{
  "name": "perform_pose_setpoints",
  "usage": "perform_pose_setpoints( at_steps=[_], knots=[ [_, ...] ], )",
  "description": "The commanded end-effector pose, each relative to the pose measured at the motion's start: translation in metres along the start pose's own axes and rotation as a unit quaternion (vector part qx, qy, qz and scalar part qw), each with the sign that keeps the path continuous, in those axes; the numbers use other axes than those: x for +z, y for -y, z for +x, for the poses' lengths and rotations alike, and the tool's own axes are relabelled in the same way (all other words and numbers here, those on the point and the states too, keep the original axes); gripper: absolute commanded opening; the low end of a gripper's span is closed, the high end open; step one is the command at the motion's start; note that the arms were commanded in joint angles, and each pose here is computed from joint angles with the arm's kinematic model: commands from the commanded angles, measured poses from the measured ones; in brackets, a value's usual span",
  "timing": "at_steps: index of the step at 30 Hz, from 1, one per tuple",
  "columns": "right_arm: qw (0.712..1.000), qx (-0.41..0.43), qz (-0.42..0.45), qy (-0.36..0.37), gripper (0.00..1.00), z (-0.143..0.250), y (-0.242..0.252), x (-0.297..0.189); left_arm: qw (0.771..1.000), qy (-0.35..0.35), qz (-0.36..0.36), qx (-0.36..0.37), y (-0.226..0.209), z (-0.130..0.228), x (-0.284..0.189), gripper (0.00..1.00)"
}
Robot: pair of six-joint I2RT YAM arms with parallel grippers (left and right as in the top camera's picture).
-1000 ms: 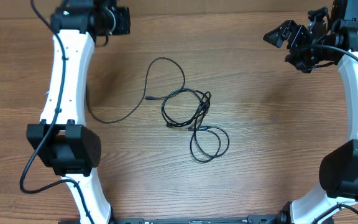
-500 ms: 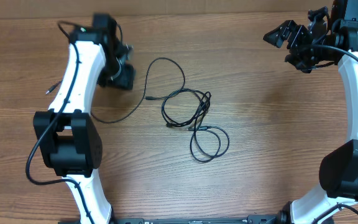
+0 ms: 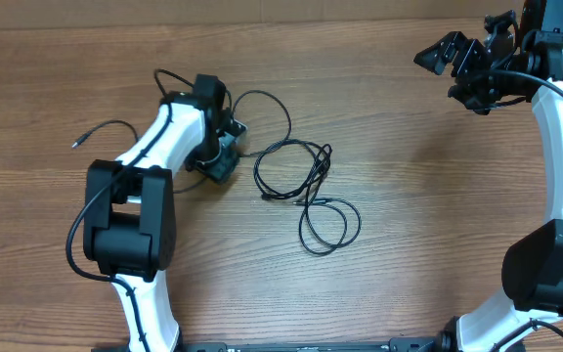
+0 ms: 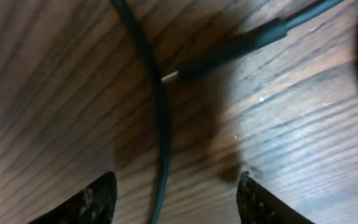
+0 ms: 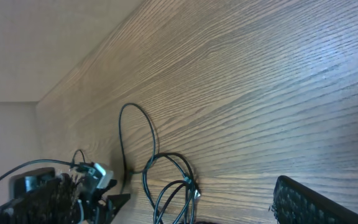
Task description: Untangle cables
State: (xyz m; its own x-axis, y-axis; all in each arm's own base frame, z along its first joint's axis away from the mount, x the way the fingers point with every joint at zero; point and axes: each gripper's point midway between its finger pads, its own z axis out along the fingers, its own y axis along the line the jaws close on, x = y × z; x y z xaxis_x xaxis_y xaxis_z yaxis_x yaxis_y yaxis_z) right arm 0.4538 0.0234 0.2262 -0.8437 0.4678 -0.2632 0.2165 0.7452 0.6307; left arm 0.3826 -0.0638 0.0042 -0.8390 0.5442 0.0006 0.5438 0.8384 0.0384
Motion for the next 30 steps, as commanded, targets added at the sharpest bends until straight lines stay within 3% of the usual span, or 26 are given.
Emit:
perform_pose_setpoints(
  at_steps=[1,4,9,10,15,20,26,30],
  knots=[
    [1.0,-0.017,-0.004,0.019,1.0,-0.004,-0.009,-0.014,0.999,-0.022,-0.035,0.005,-0.012,0.013,0.012,0.57],
    [1.0,-0.017,-0.004,0.019,1.0,-0.004,-0.009,-0.014,0.998,-0.03,-0.056,0.005,-0.017,0.019,0.019,0.49],
    [1.0,-0.017,-0.004,0.019,1.0,-0.004,-0.009,-0.014,0.999,-0.03,-0.035,-0.005,-0.014,0.03,0.033,0.07],
    [1.0,-0.017,-0.004,0.019,1.0,-0.004,-0.009,-0.014,0.999,-0.029,-0.028,-0.01,-0.013,0.033,0.036,0.04],
    [1.0,-0.017,-0.004,0.019,1.0,-0.004,-0.009,-0.014,0.997,-0.034,-0.027,-0.063,-0.024,0.049,0.046,0.04],
    [1.0,-0.017,-0.004,0.019,1.0,-0.004,-0.009,-0.014,0.976,-0.023,-0.129,-0.175,-0.07,0.046,0.032,0.04],
    [1.0,-0.017,-0.004,0.019,1.0,-0.004,-0.009,-0.014,0.954,0.035,-0.162,-0.249,-0.098,0.008,-0.012,0.04],
    [1.0,-0.017,-0.004,0.019,1.0,-0.004,-0.009,-0.014,0.94,0.099,-0.145,-0.294,-0.11,-0.029,-0.058,0.04]
  ],
)
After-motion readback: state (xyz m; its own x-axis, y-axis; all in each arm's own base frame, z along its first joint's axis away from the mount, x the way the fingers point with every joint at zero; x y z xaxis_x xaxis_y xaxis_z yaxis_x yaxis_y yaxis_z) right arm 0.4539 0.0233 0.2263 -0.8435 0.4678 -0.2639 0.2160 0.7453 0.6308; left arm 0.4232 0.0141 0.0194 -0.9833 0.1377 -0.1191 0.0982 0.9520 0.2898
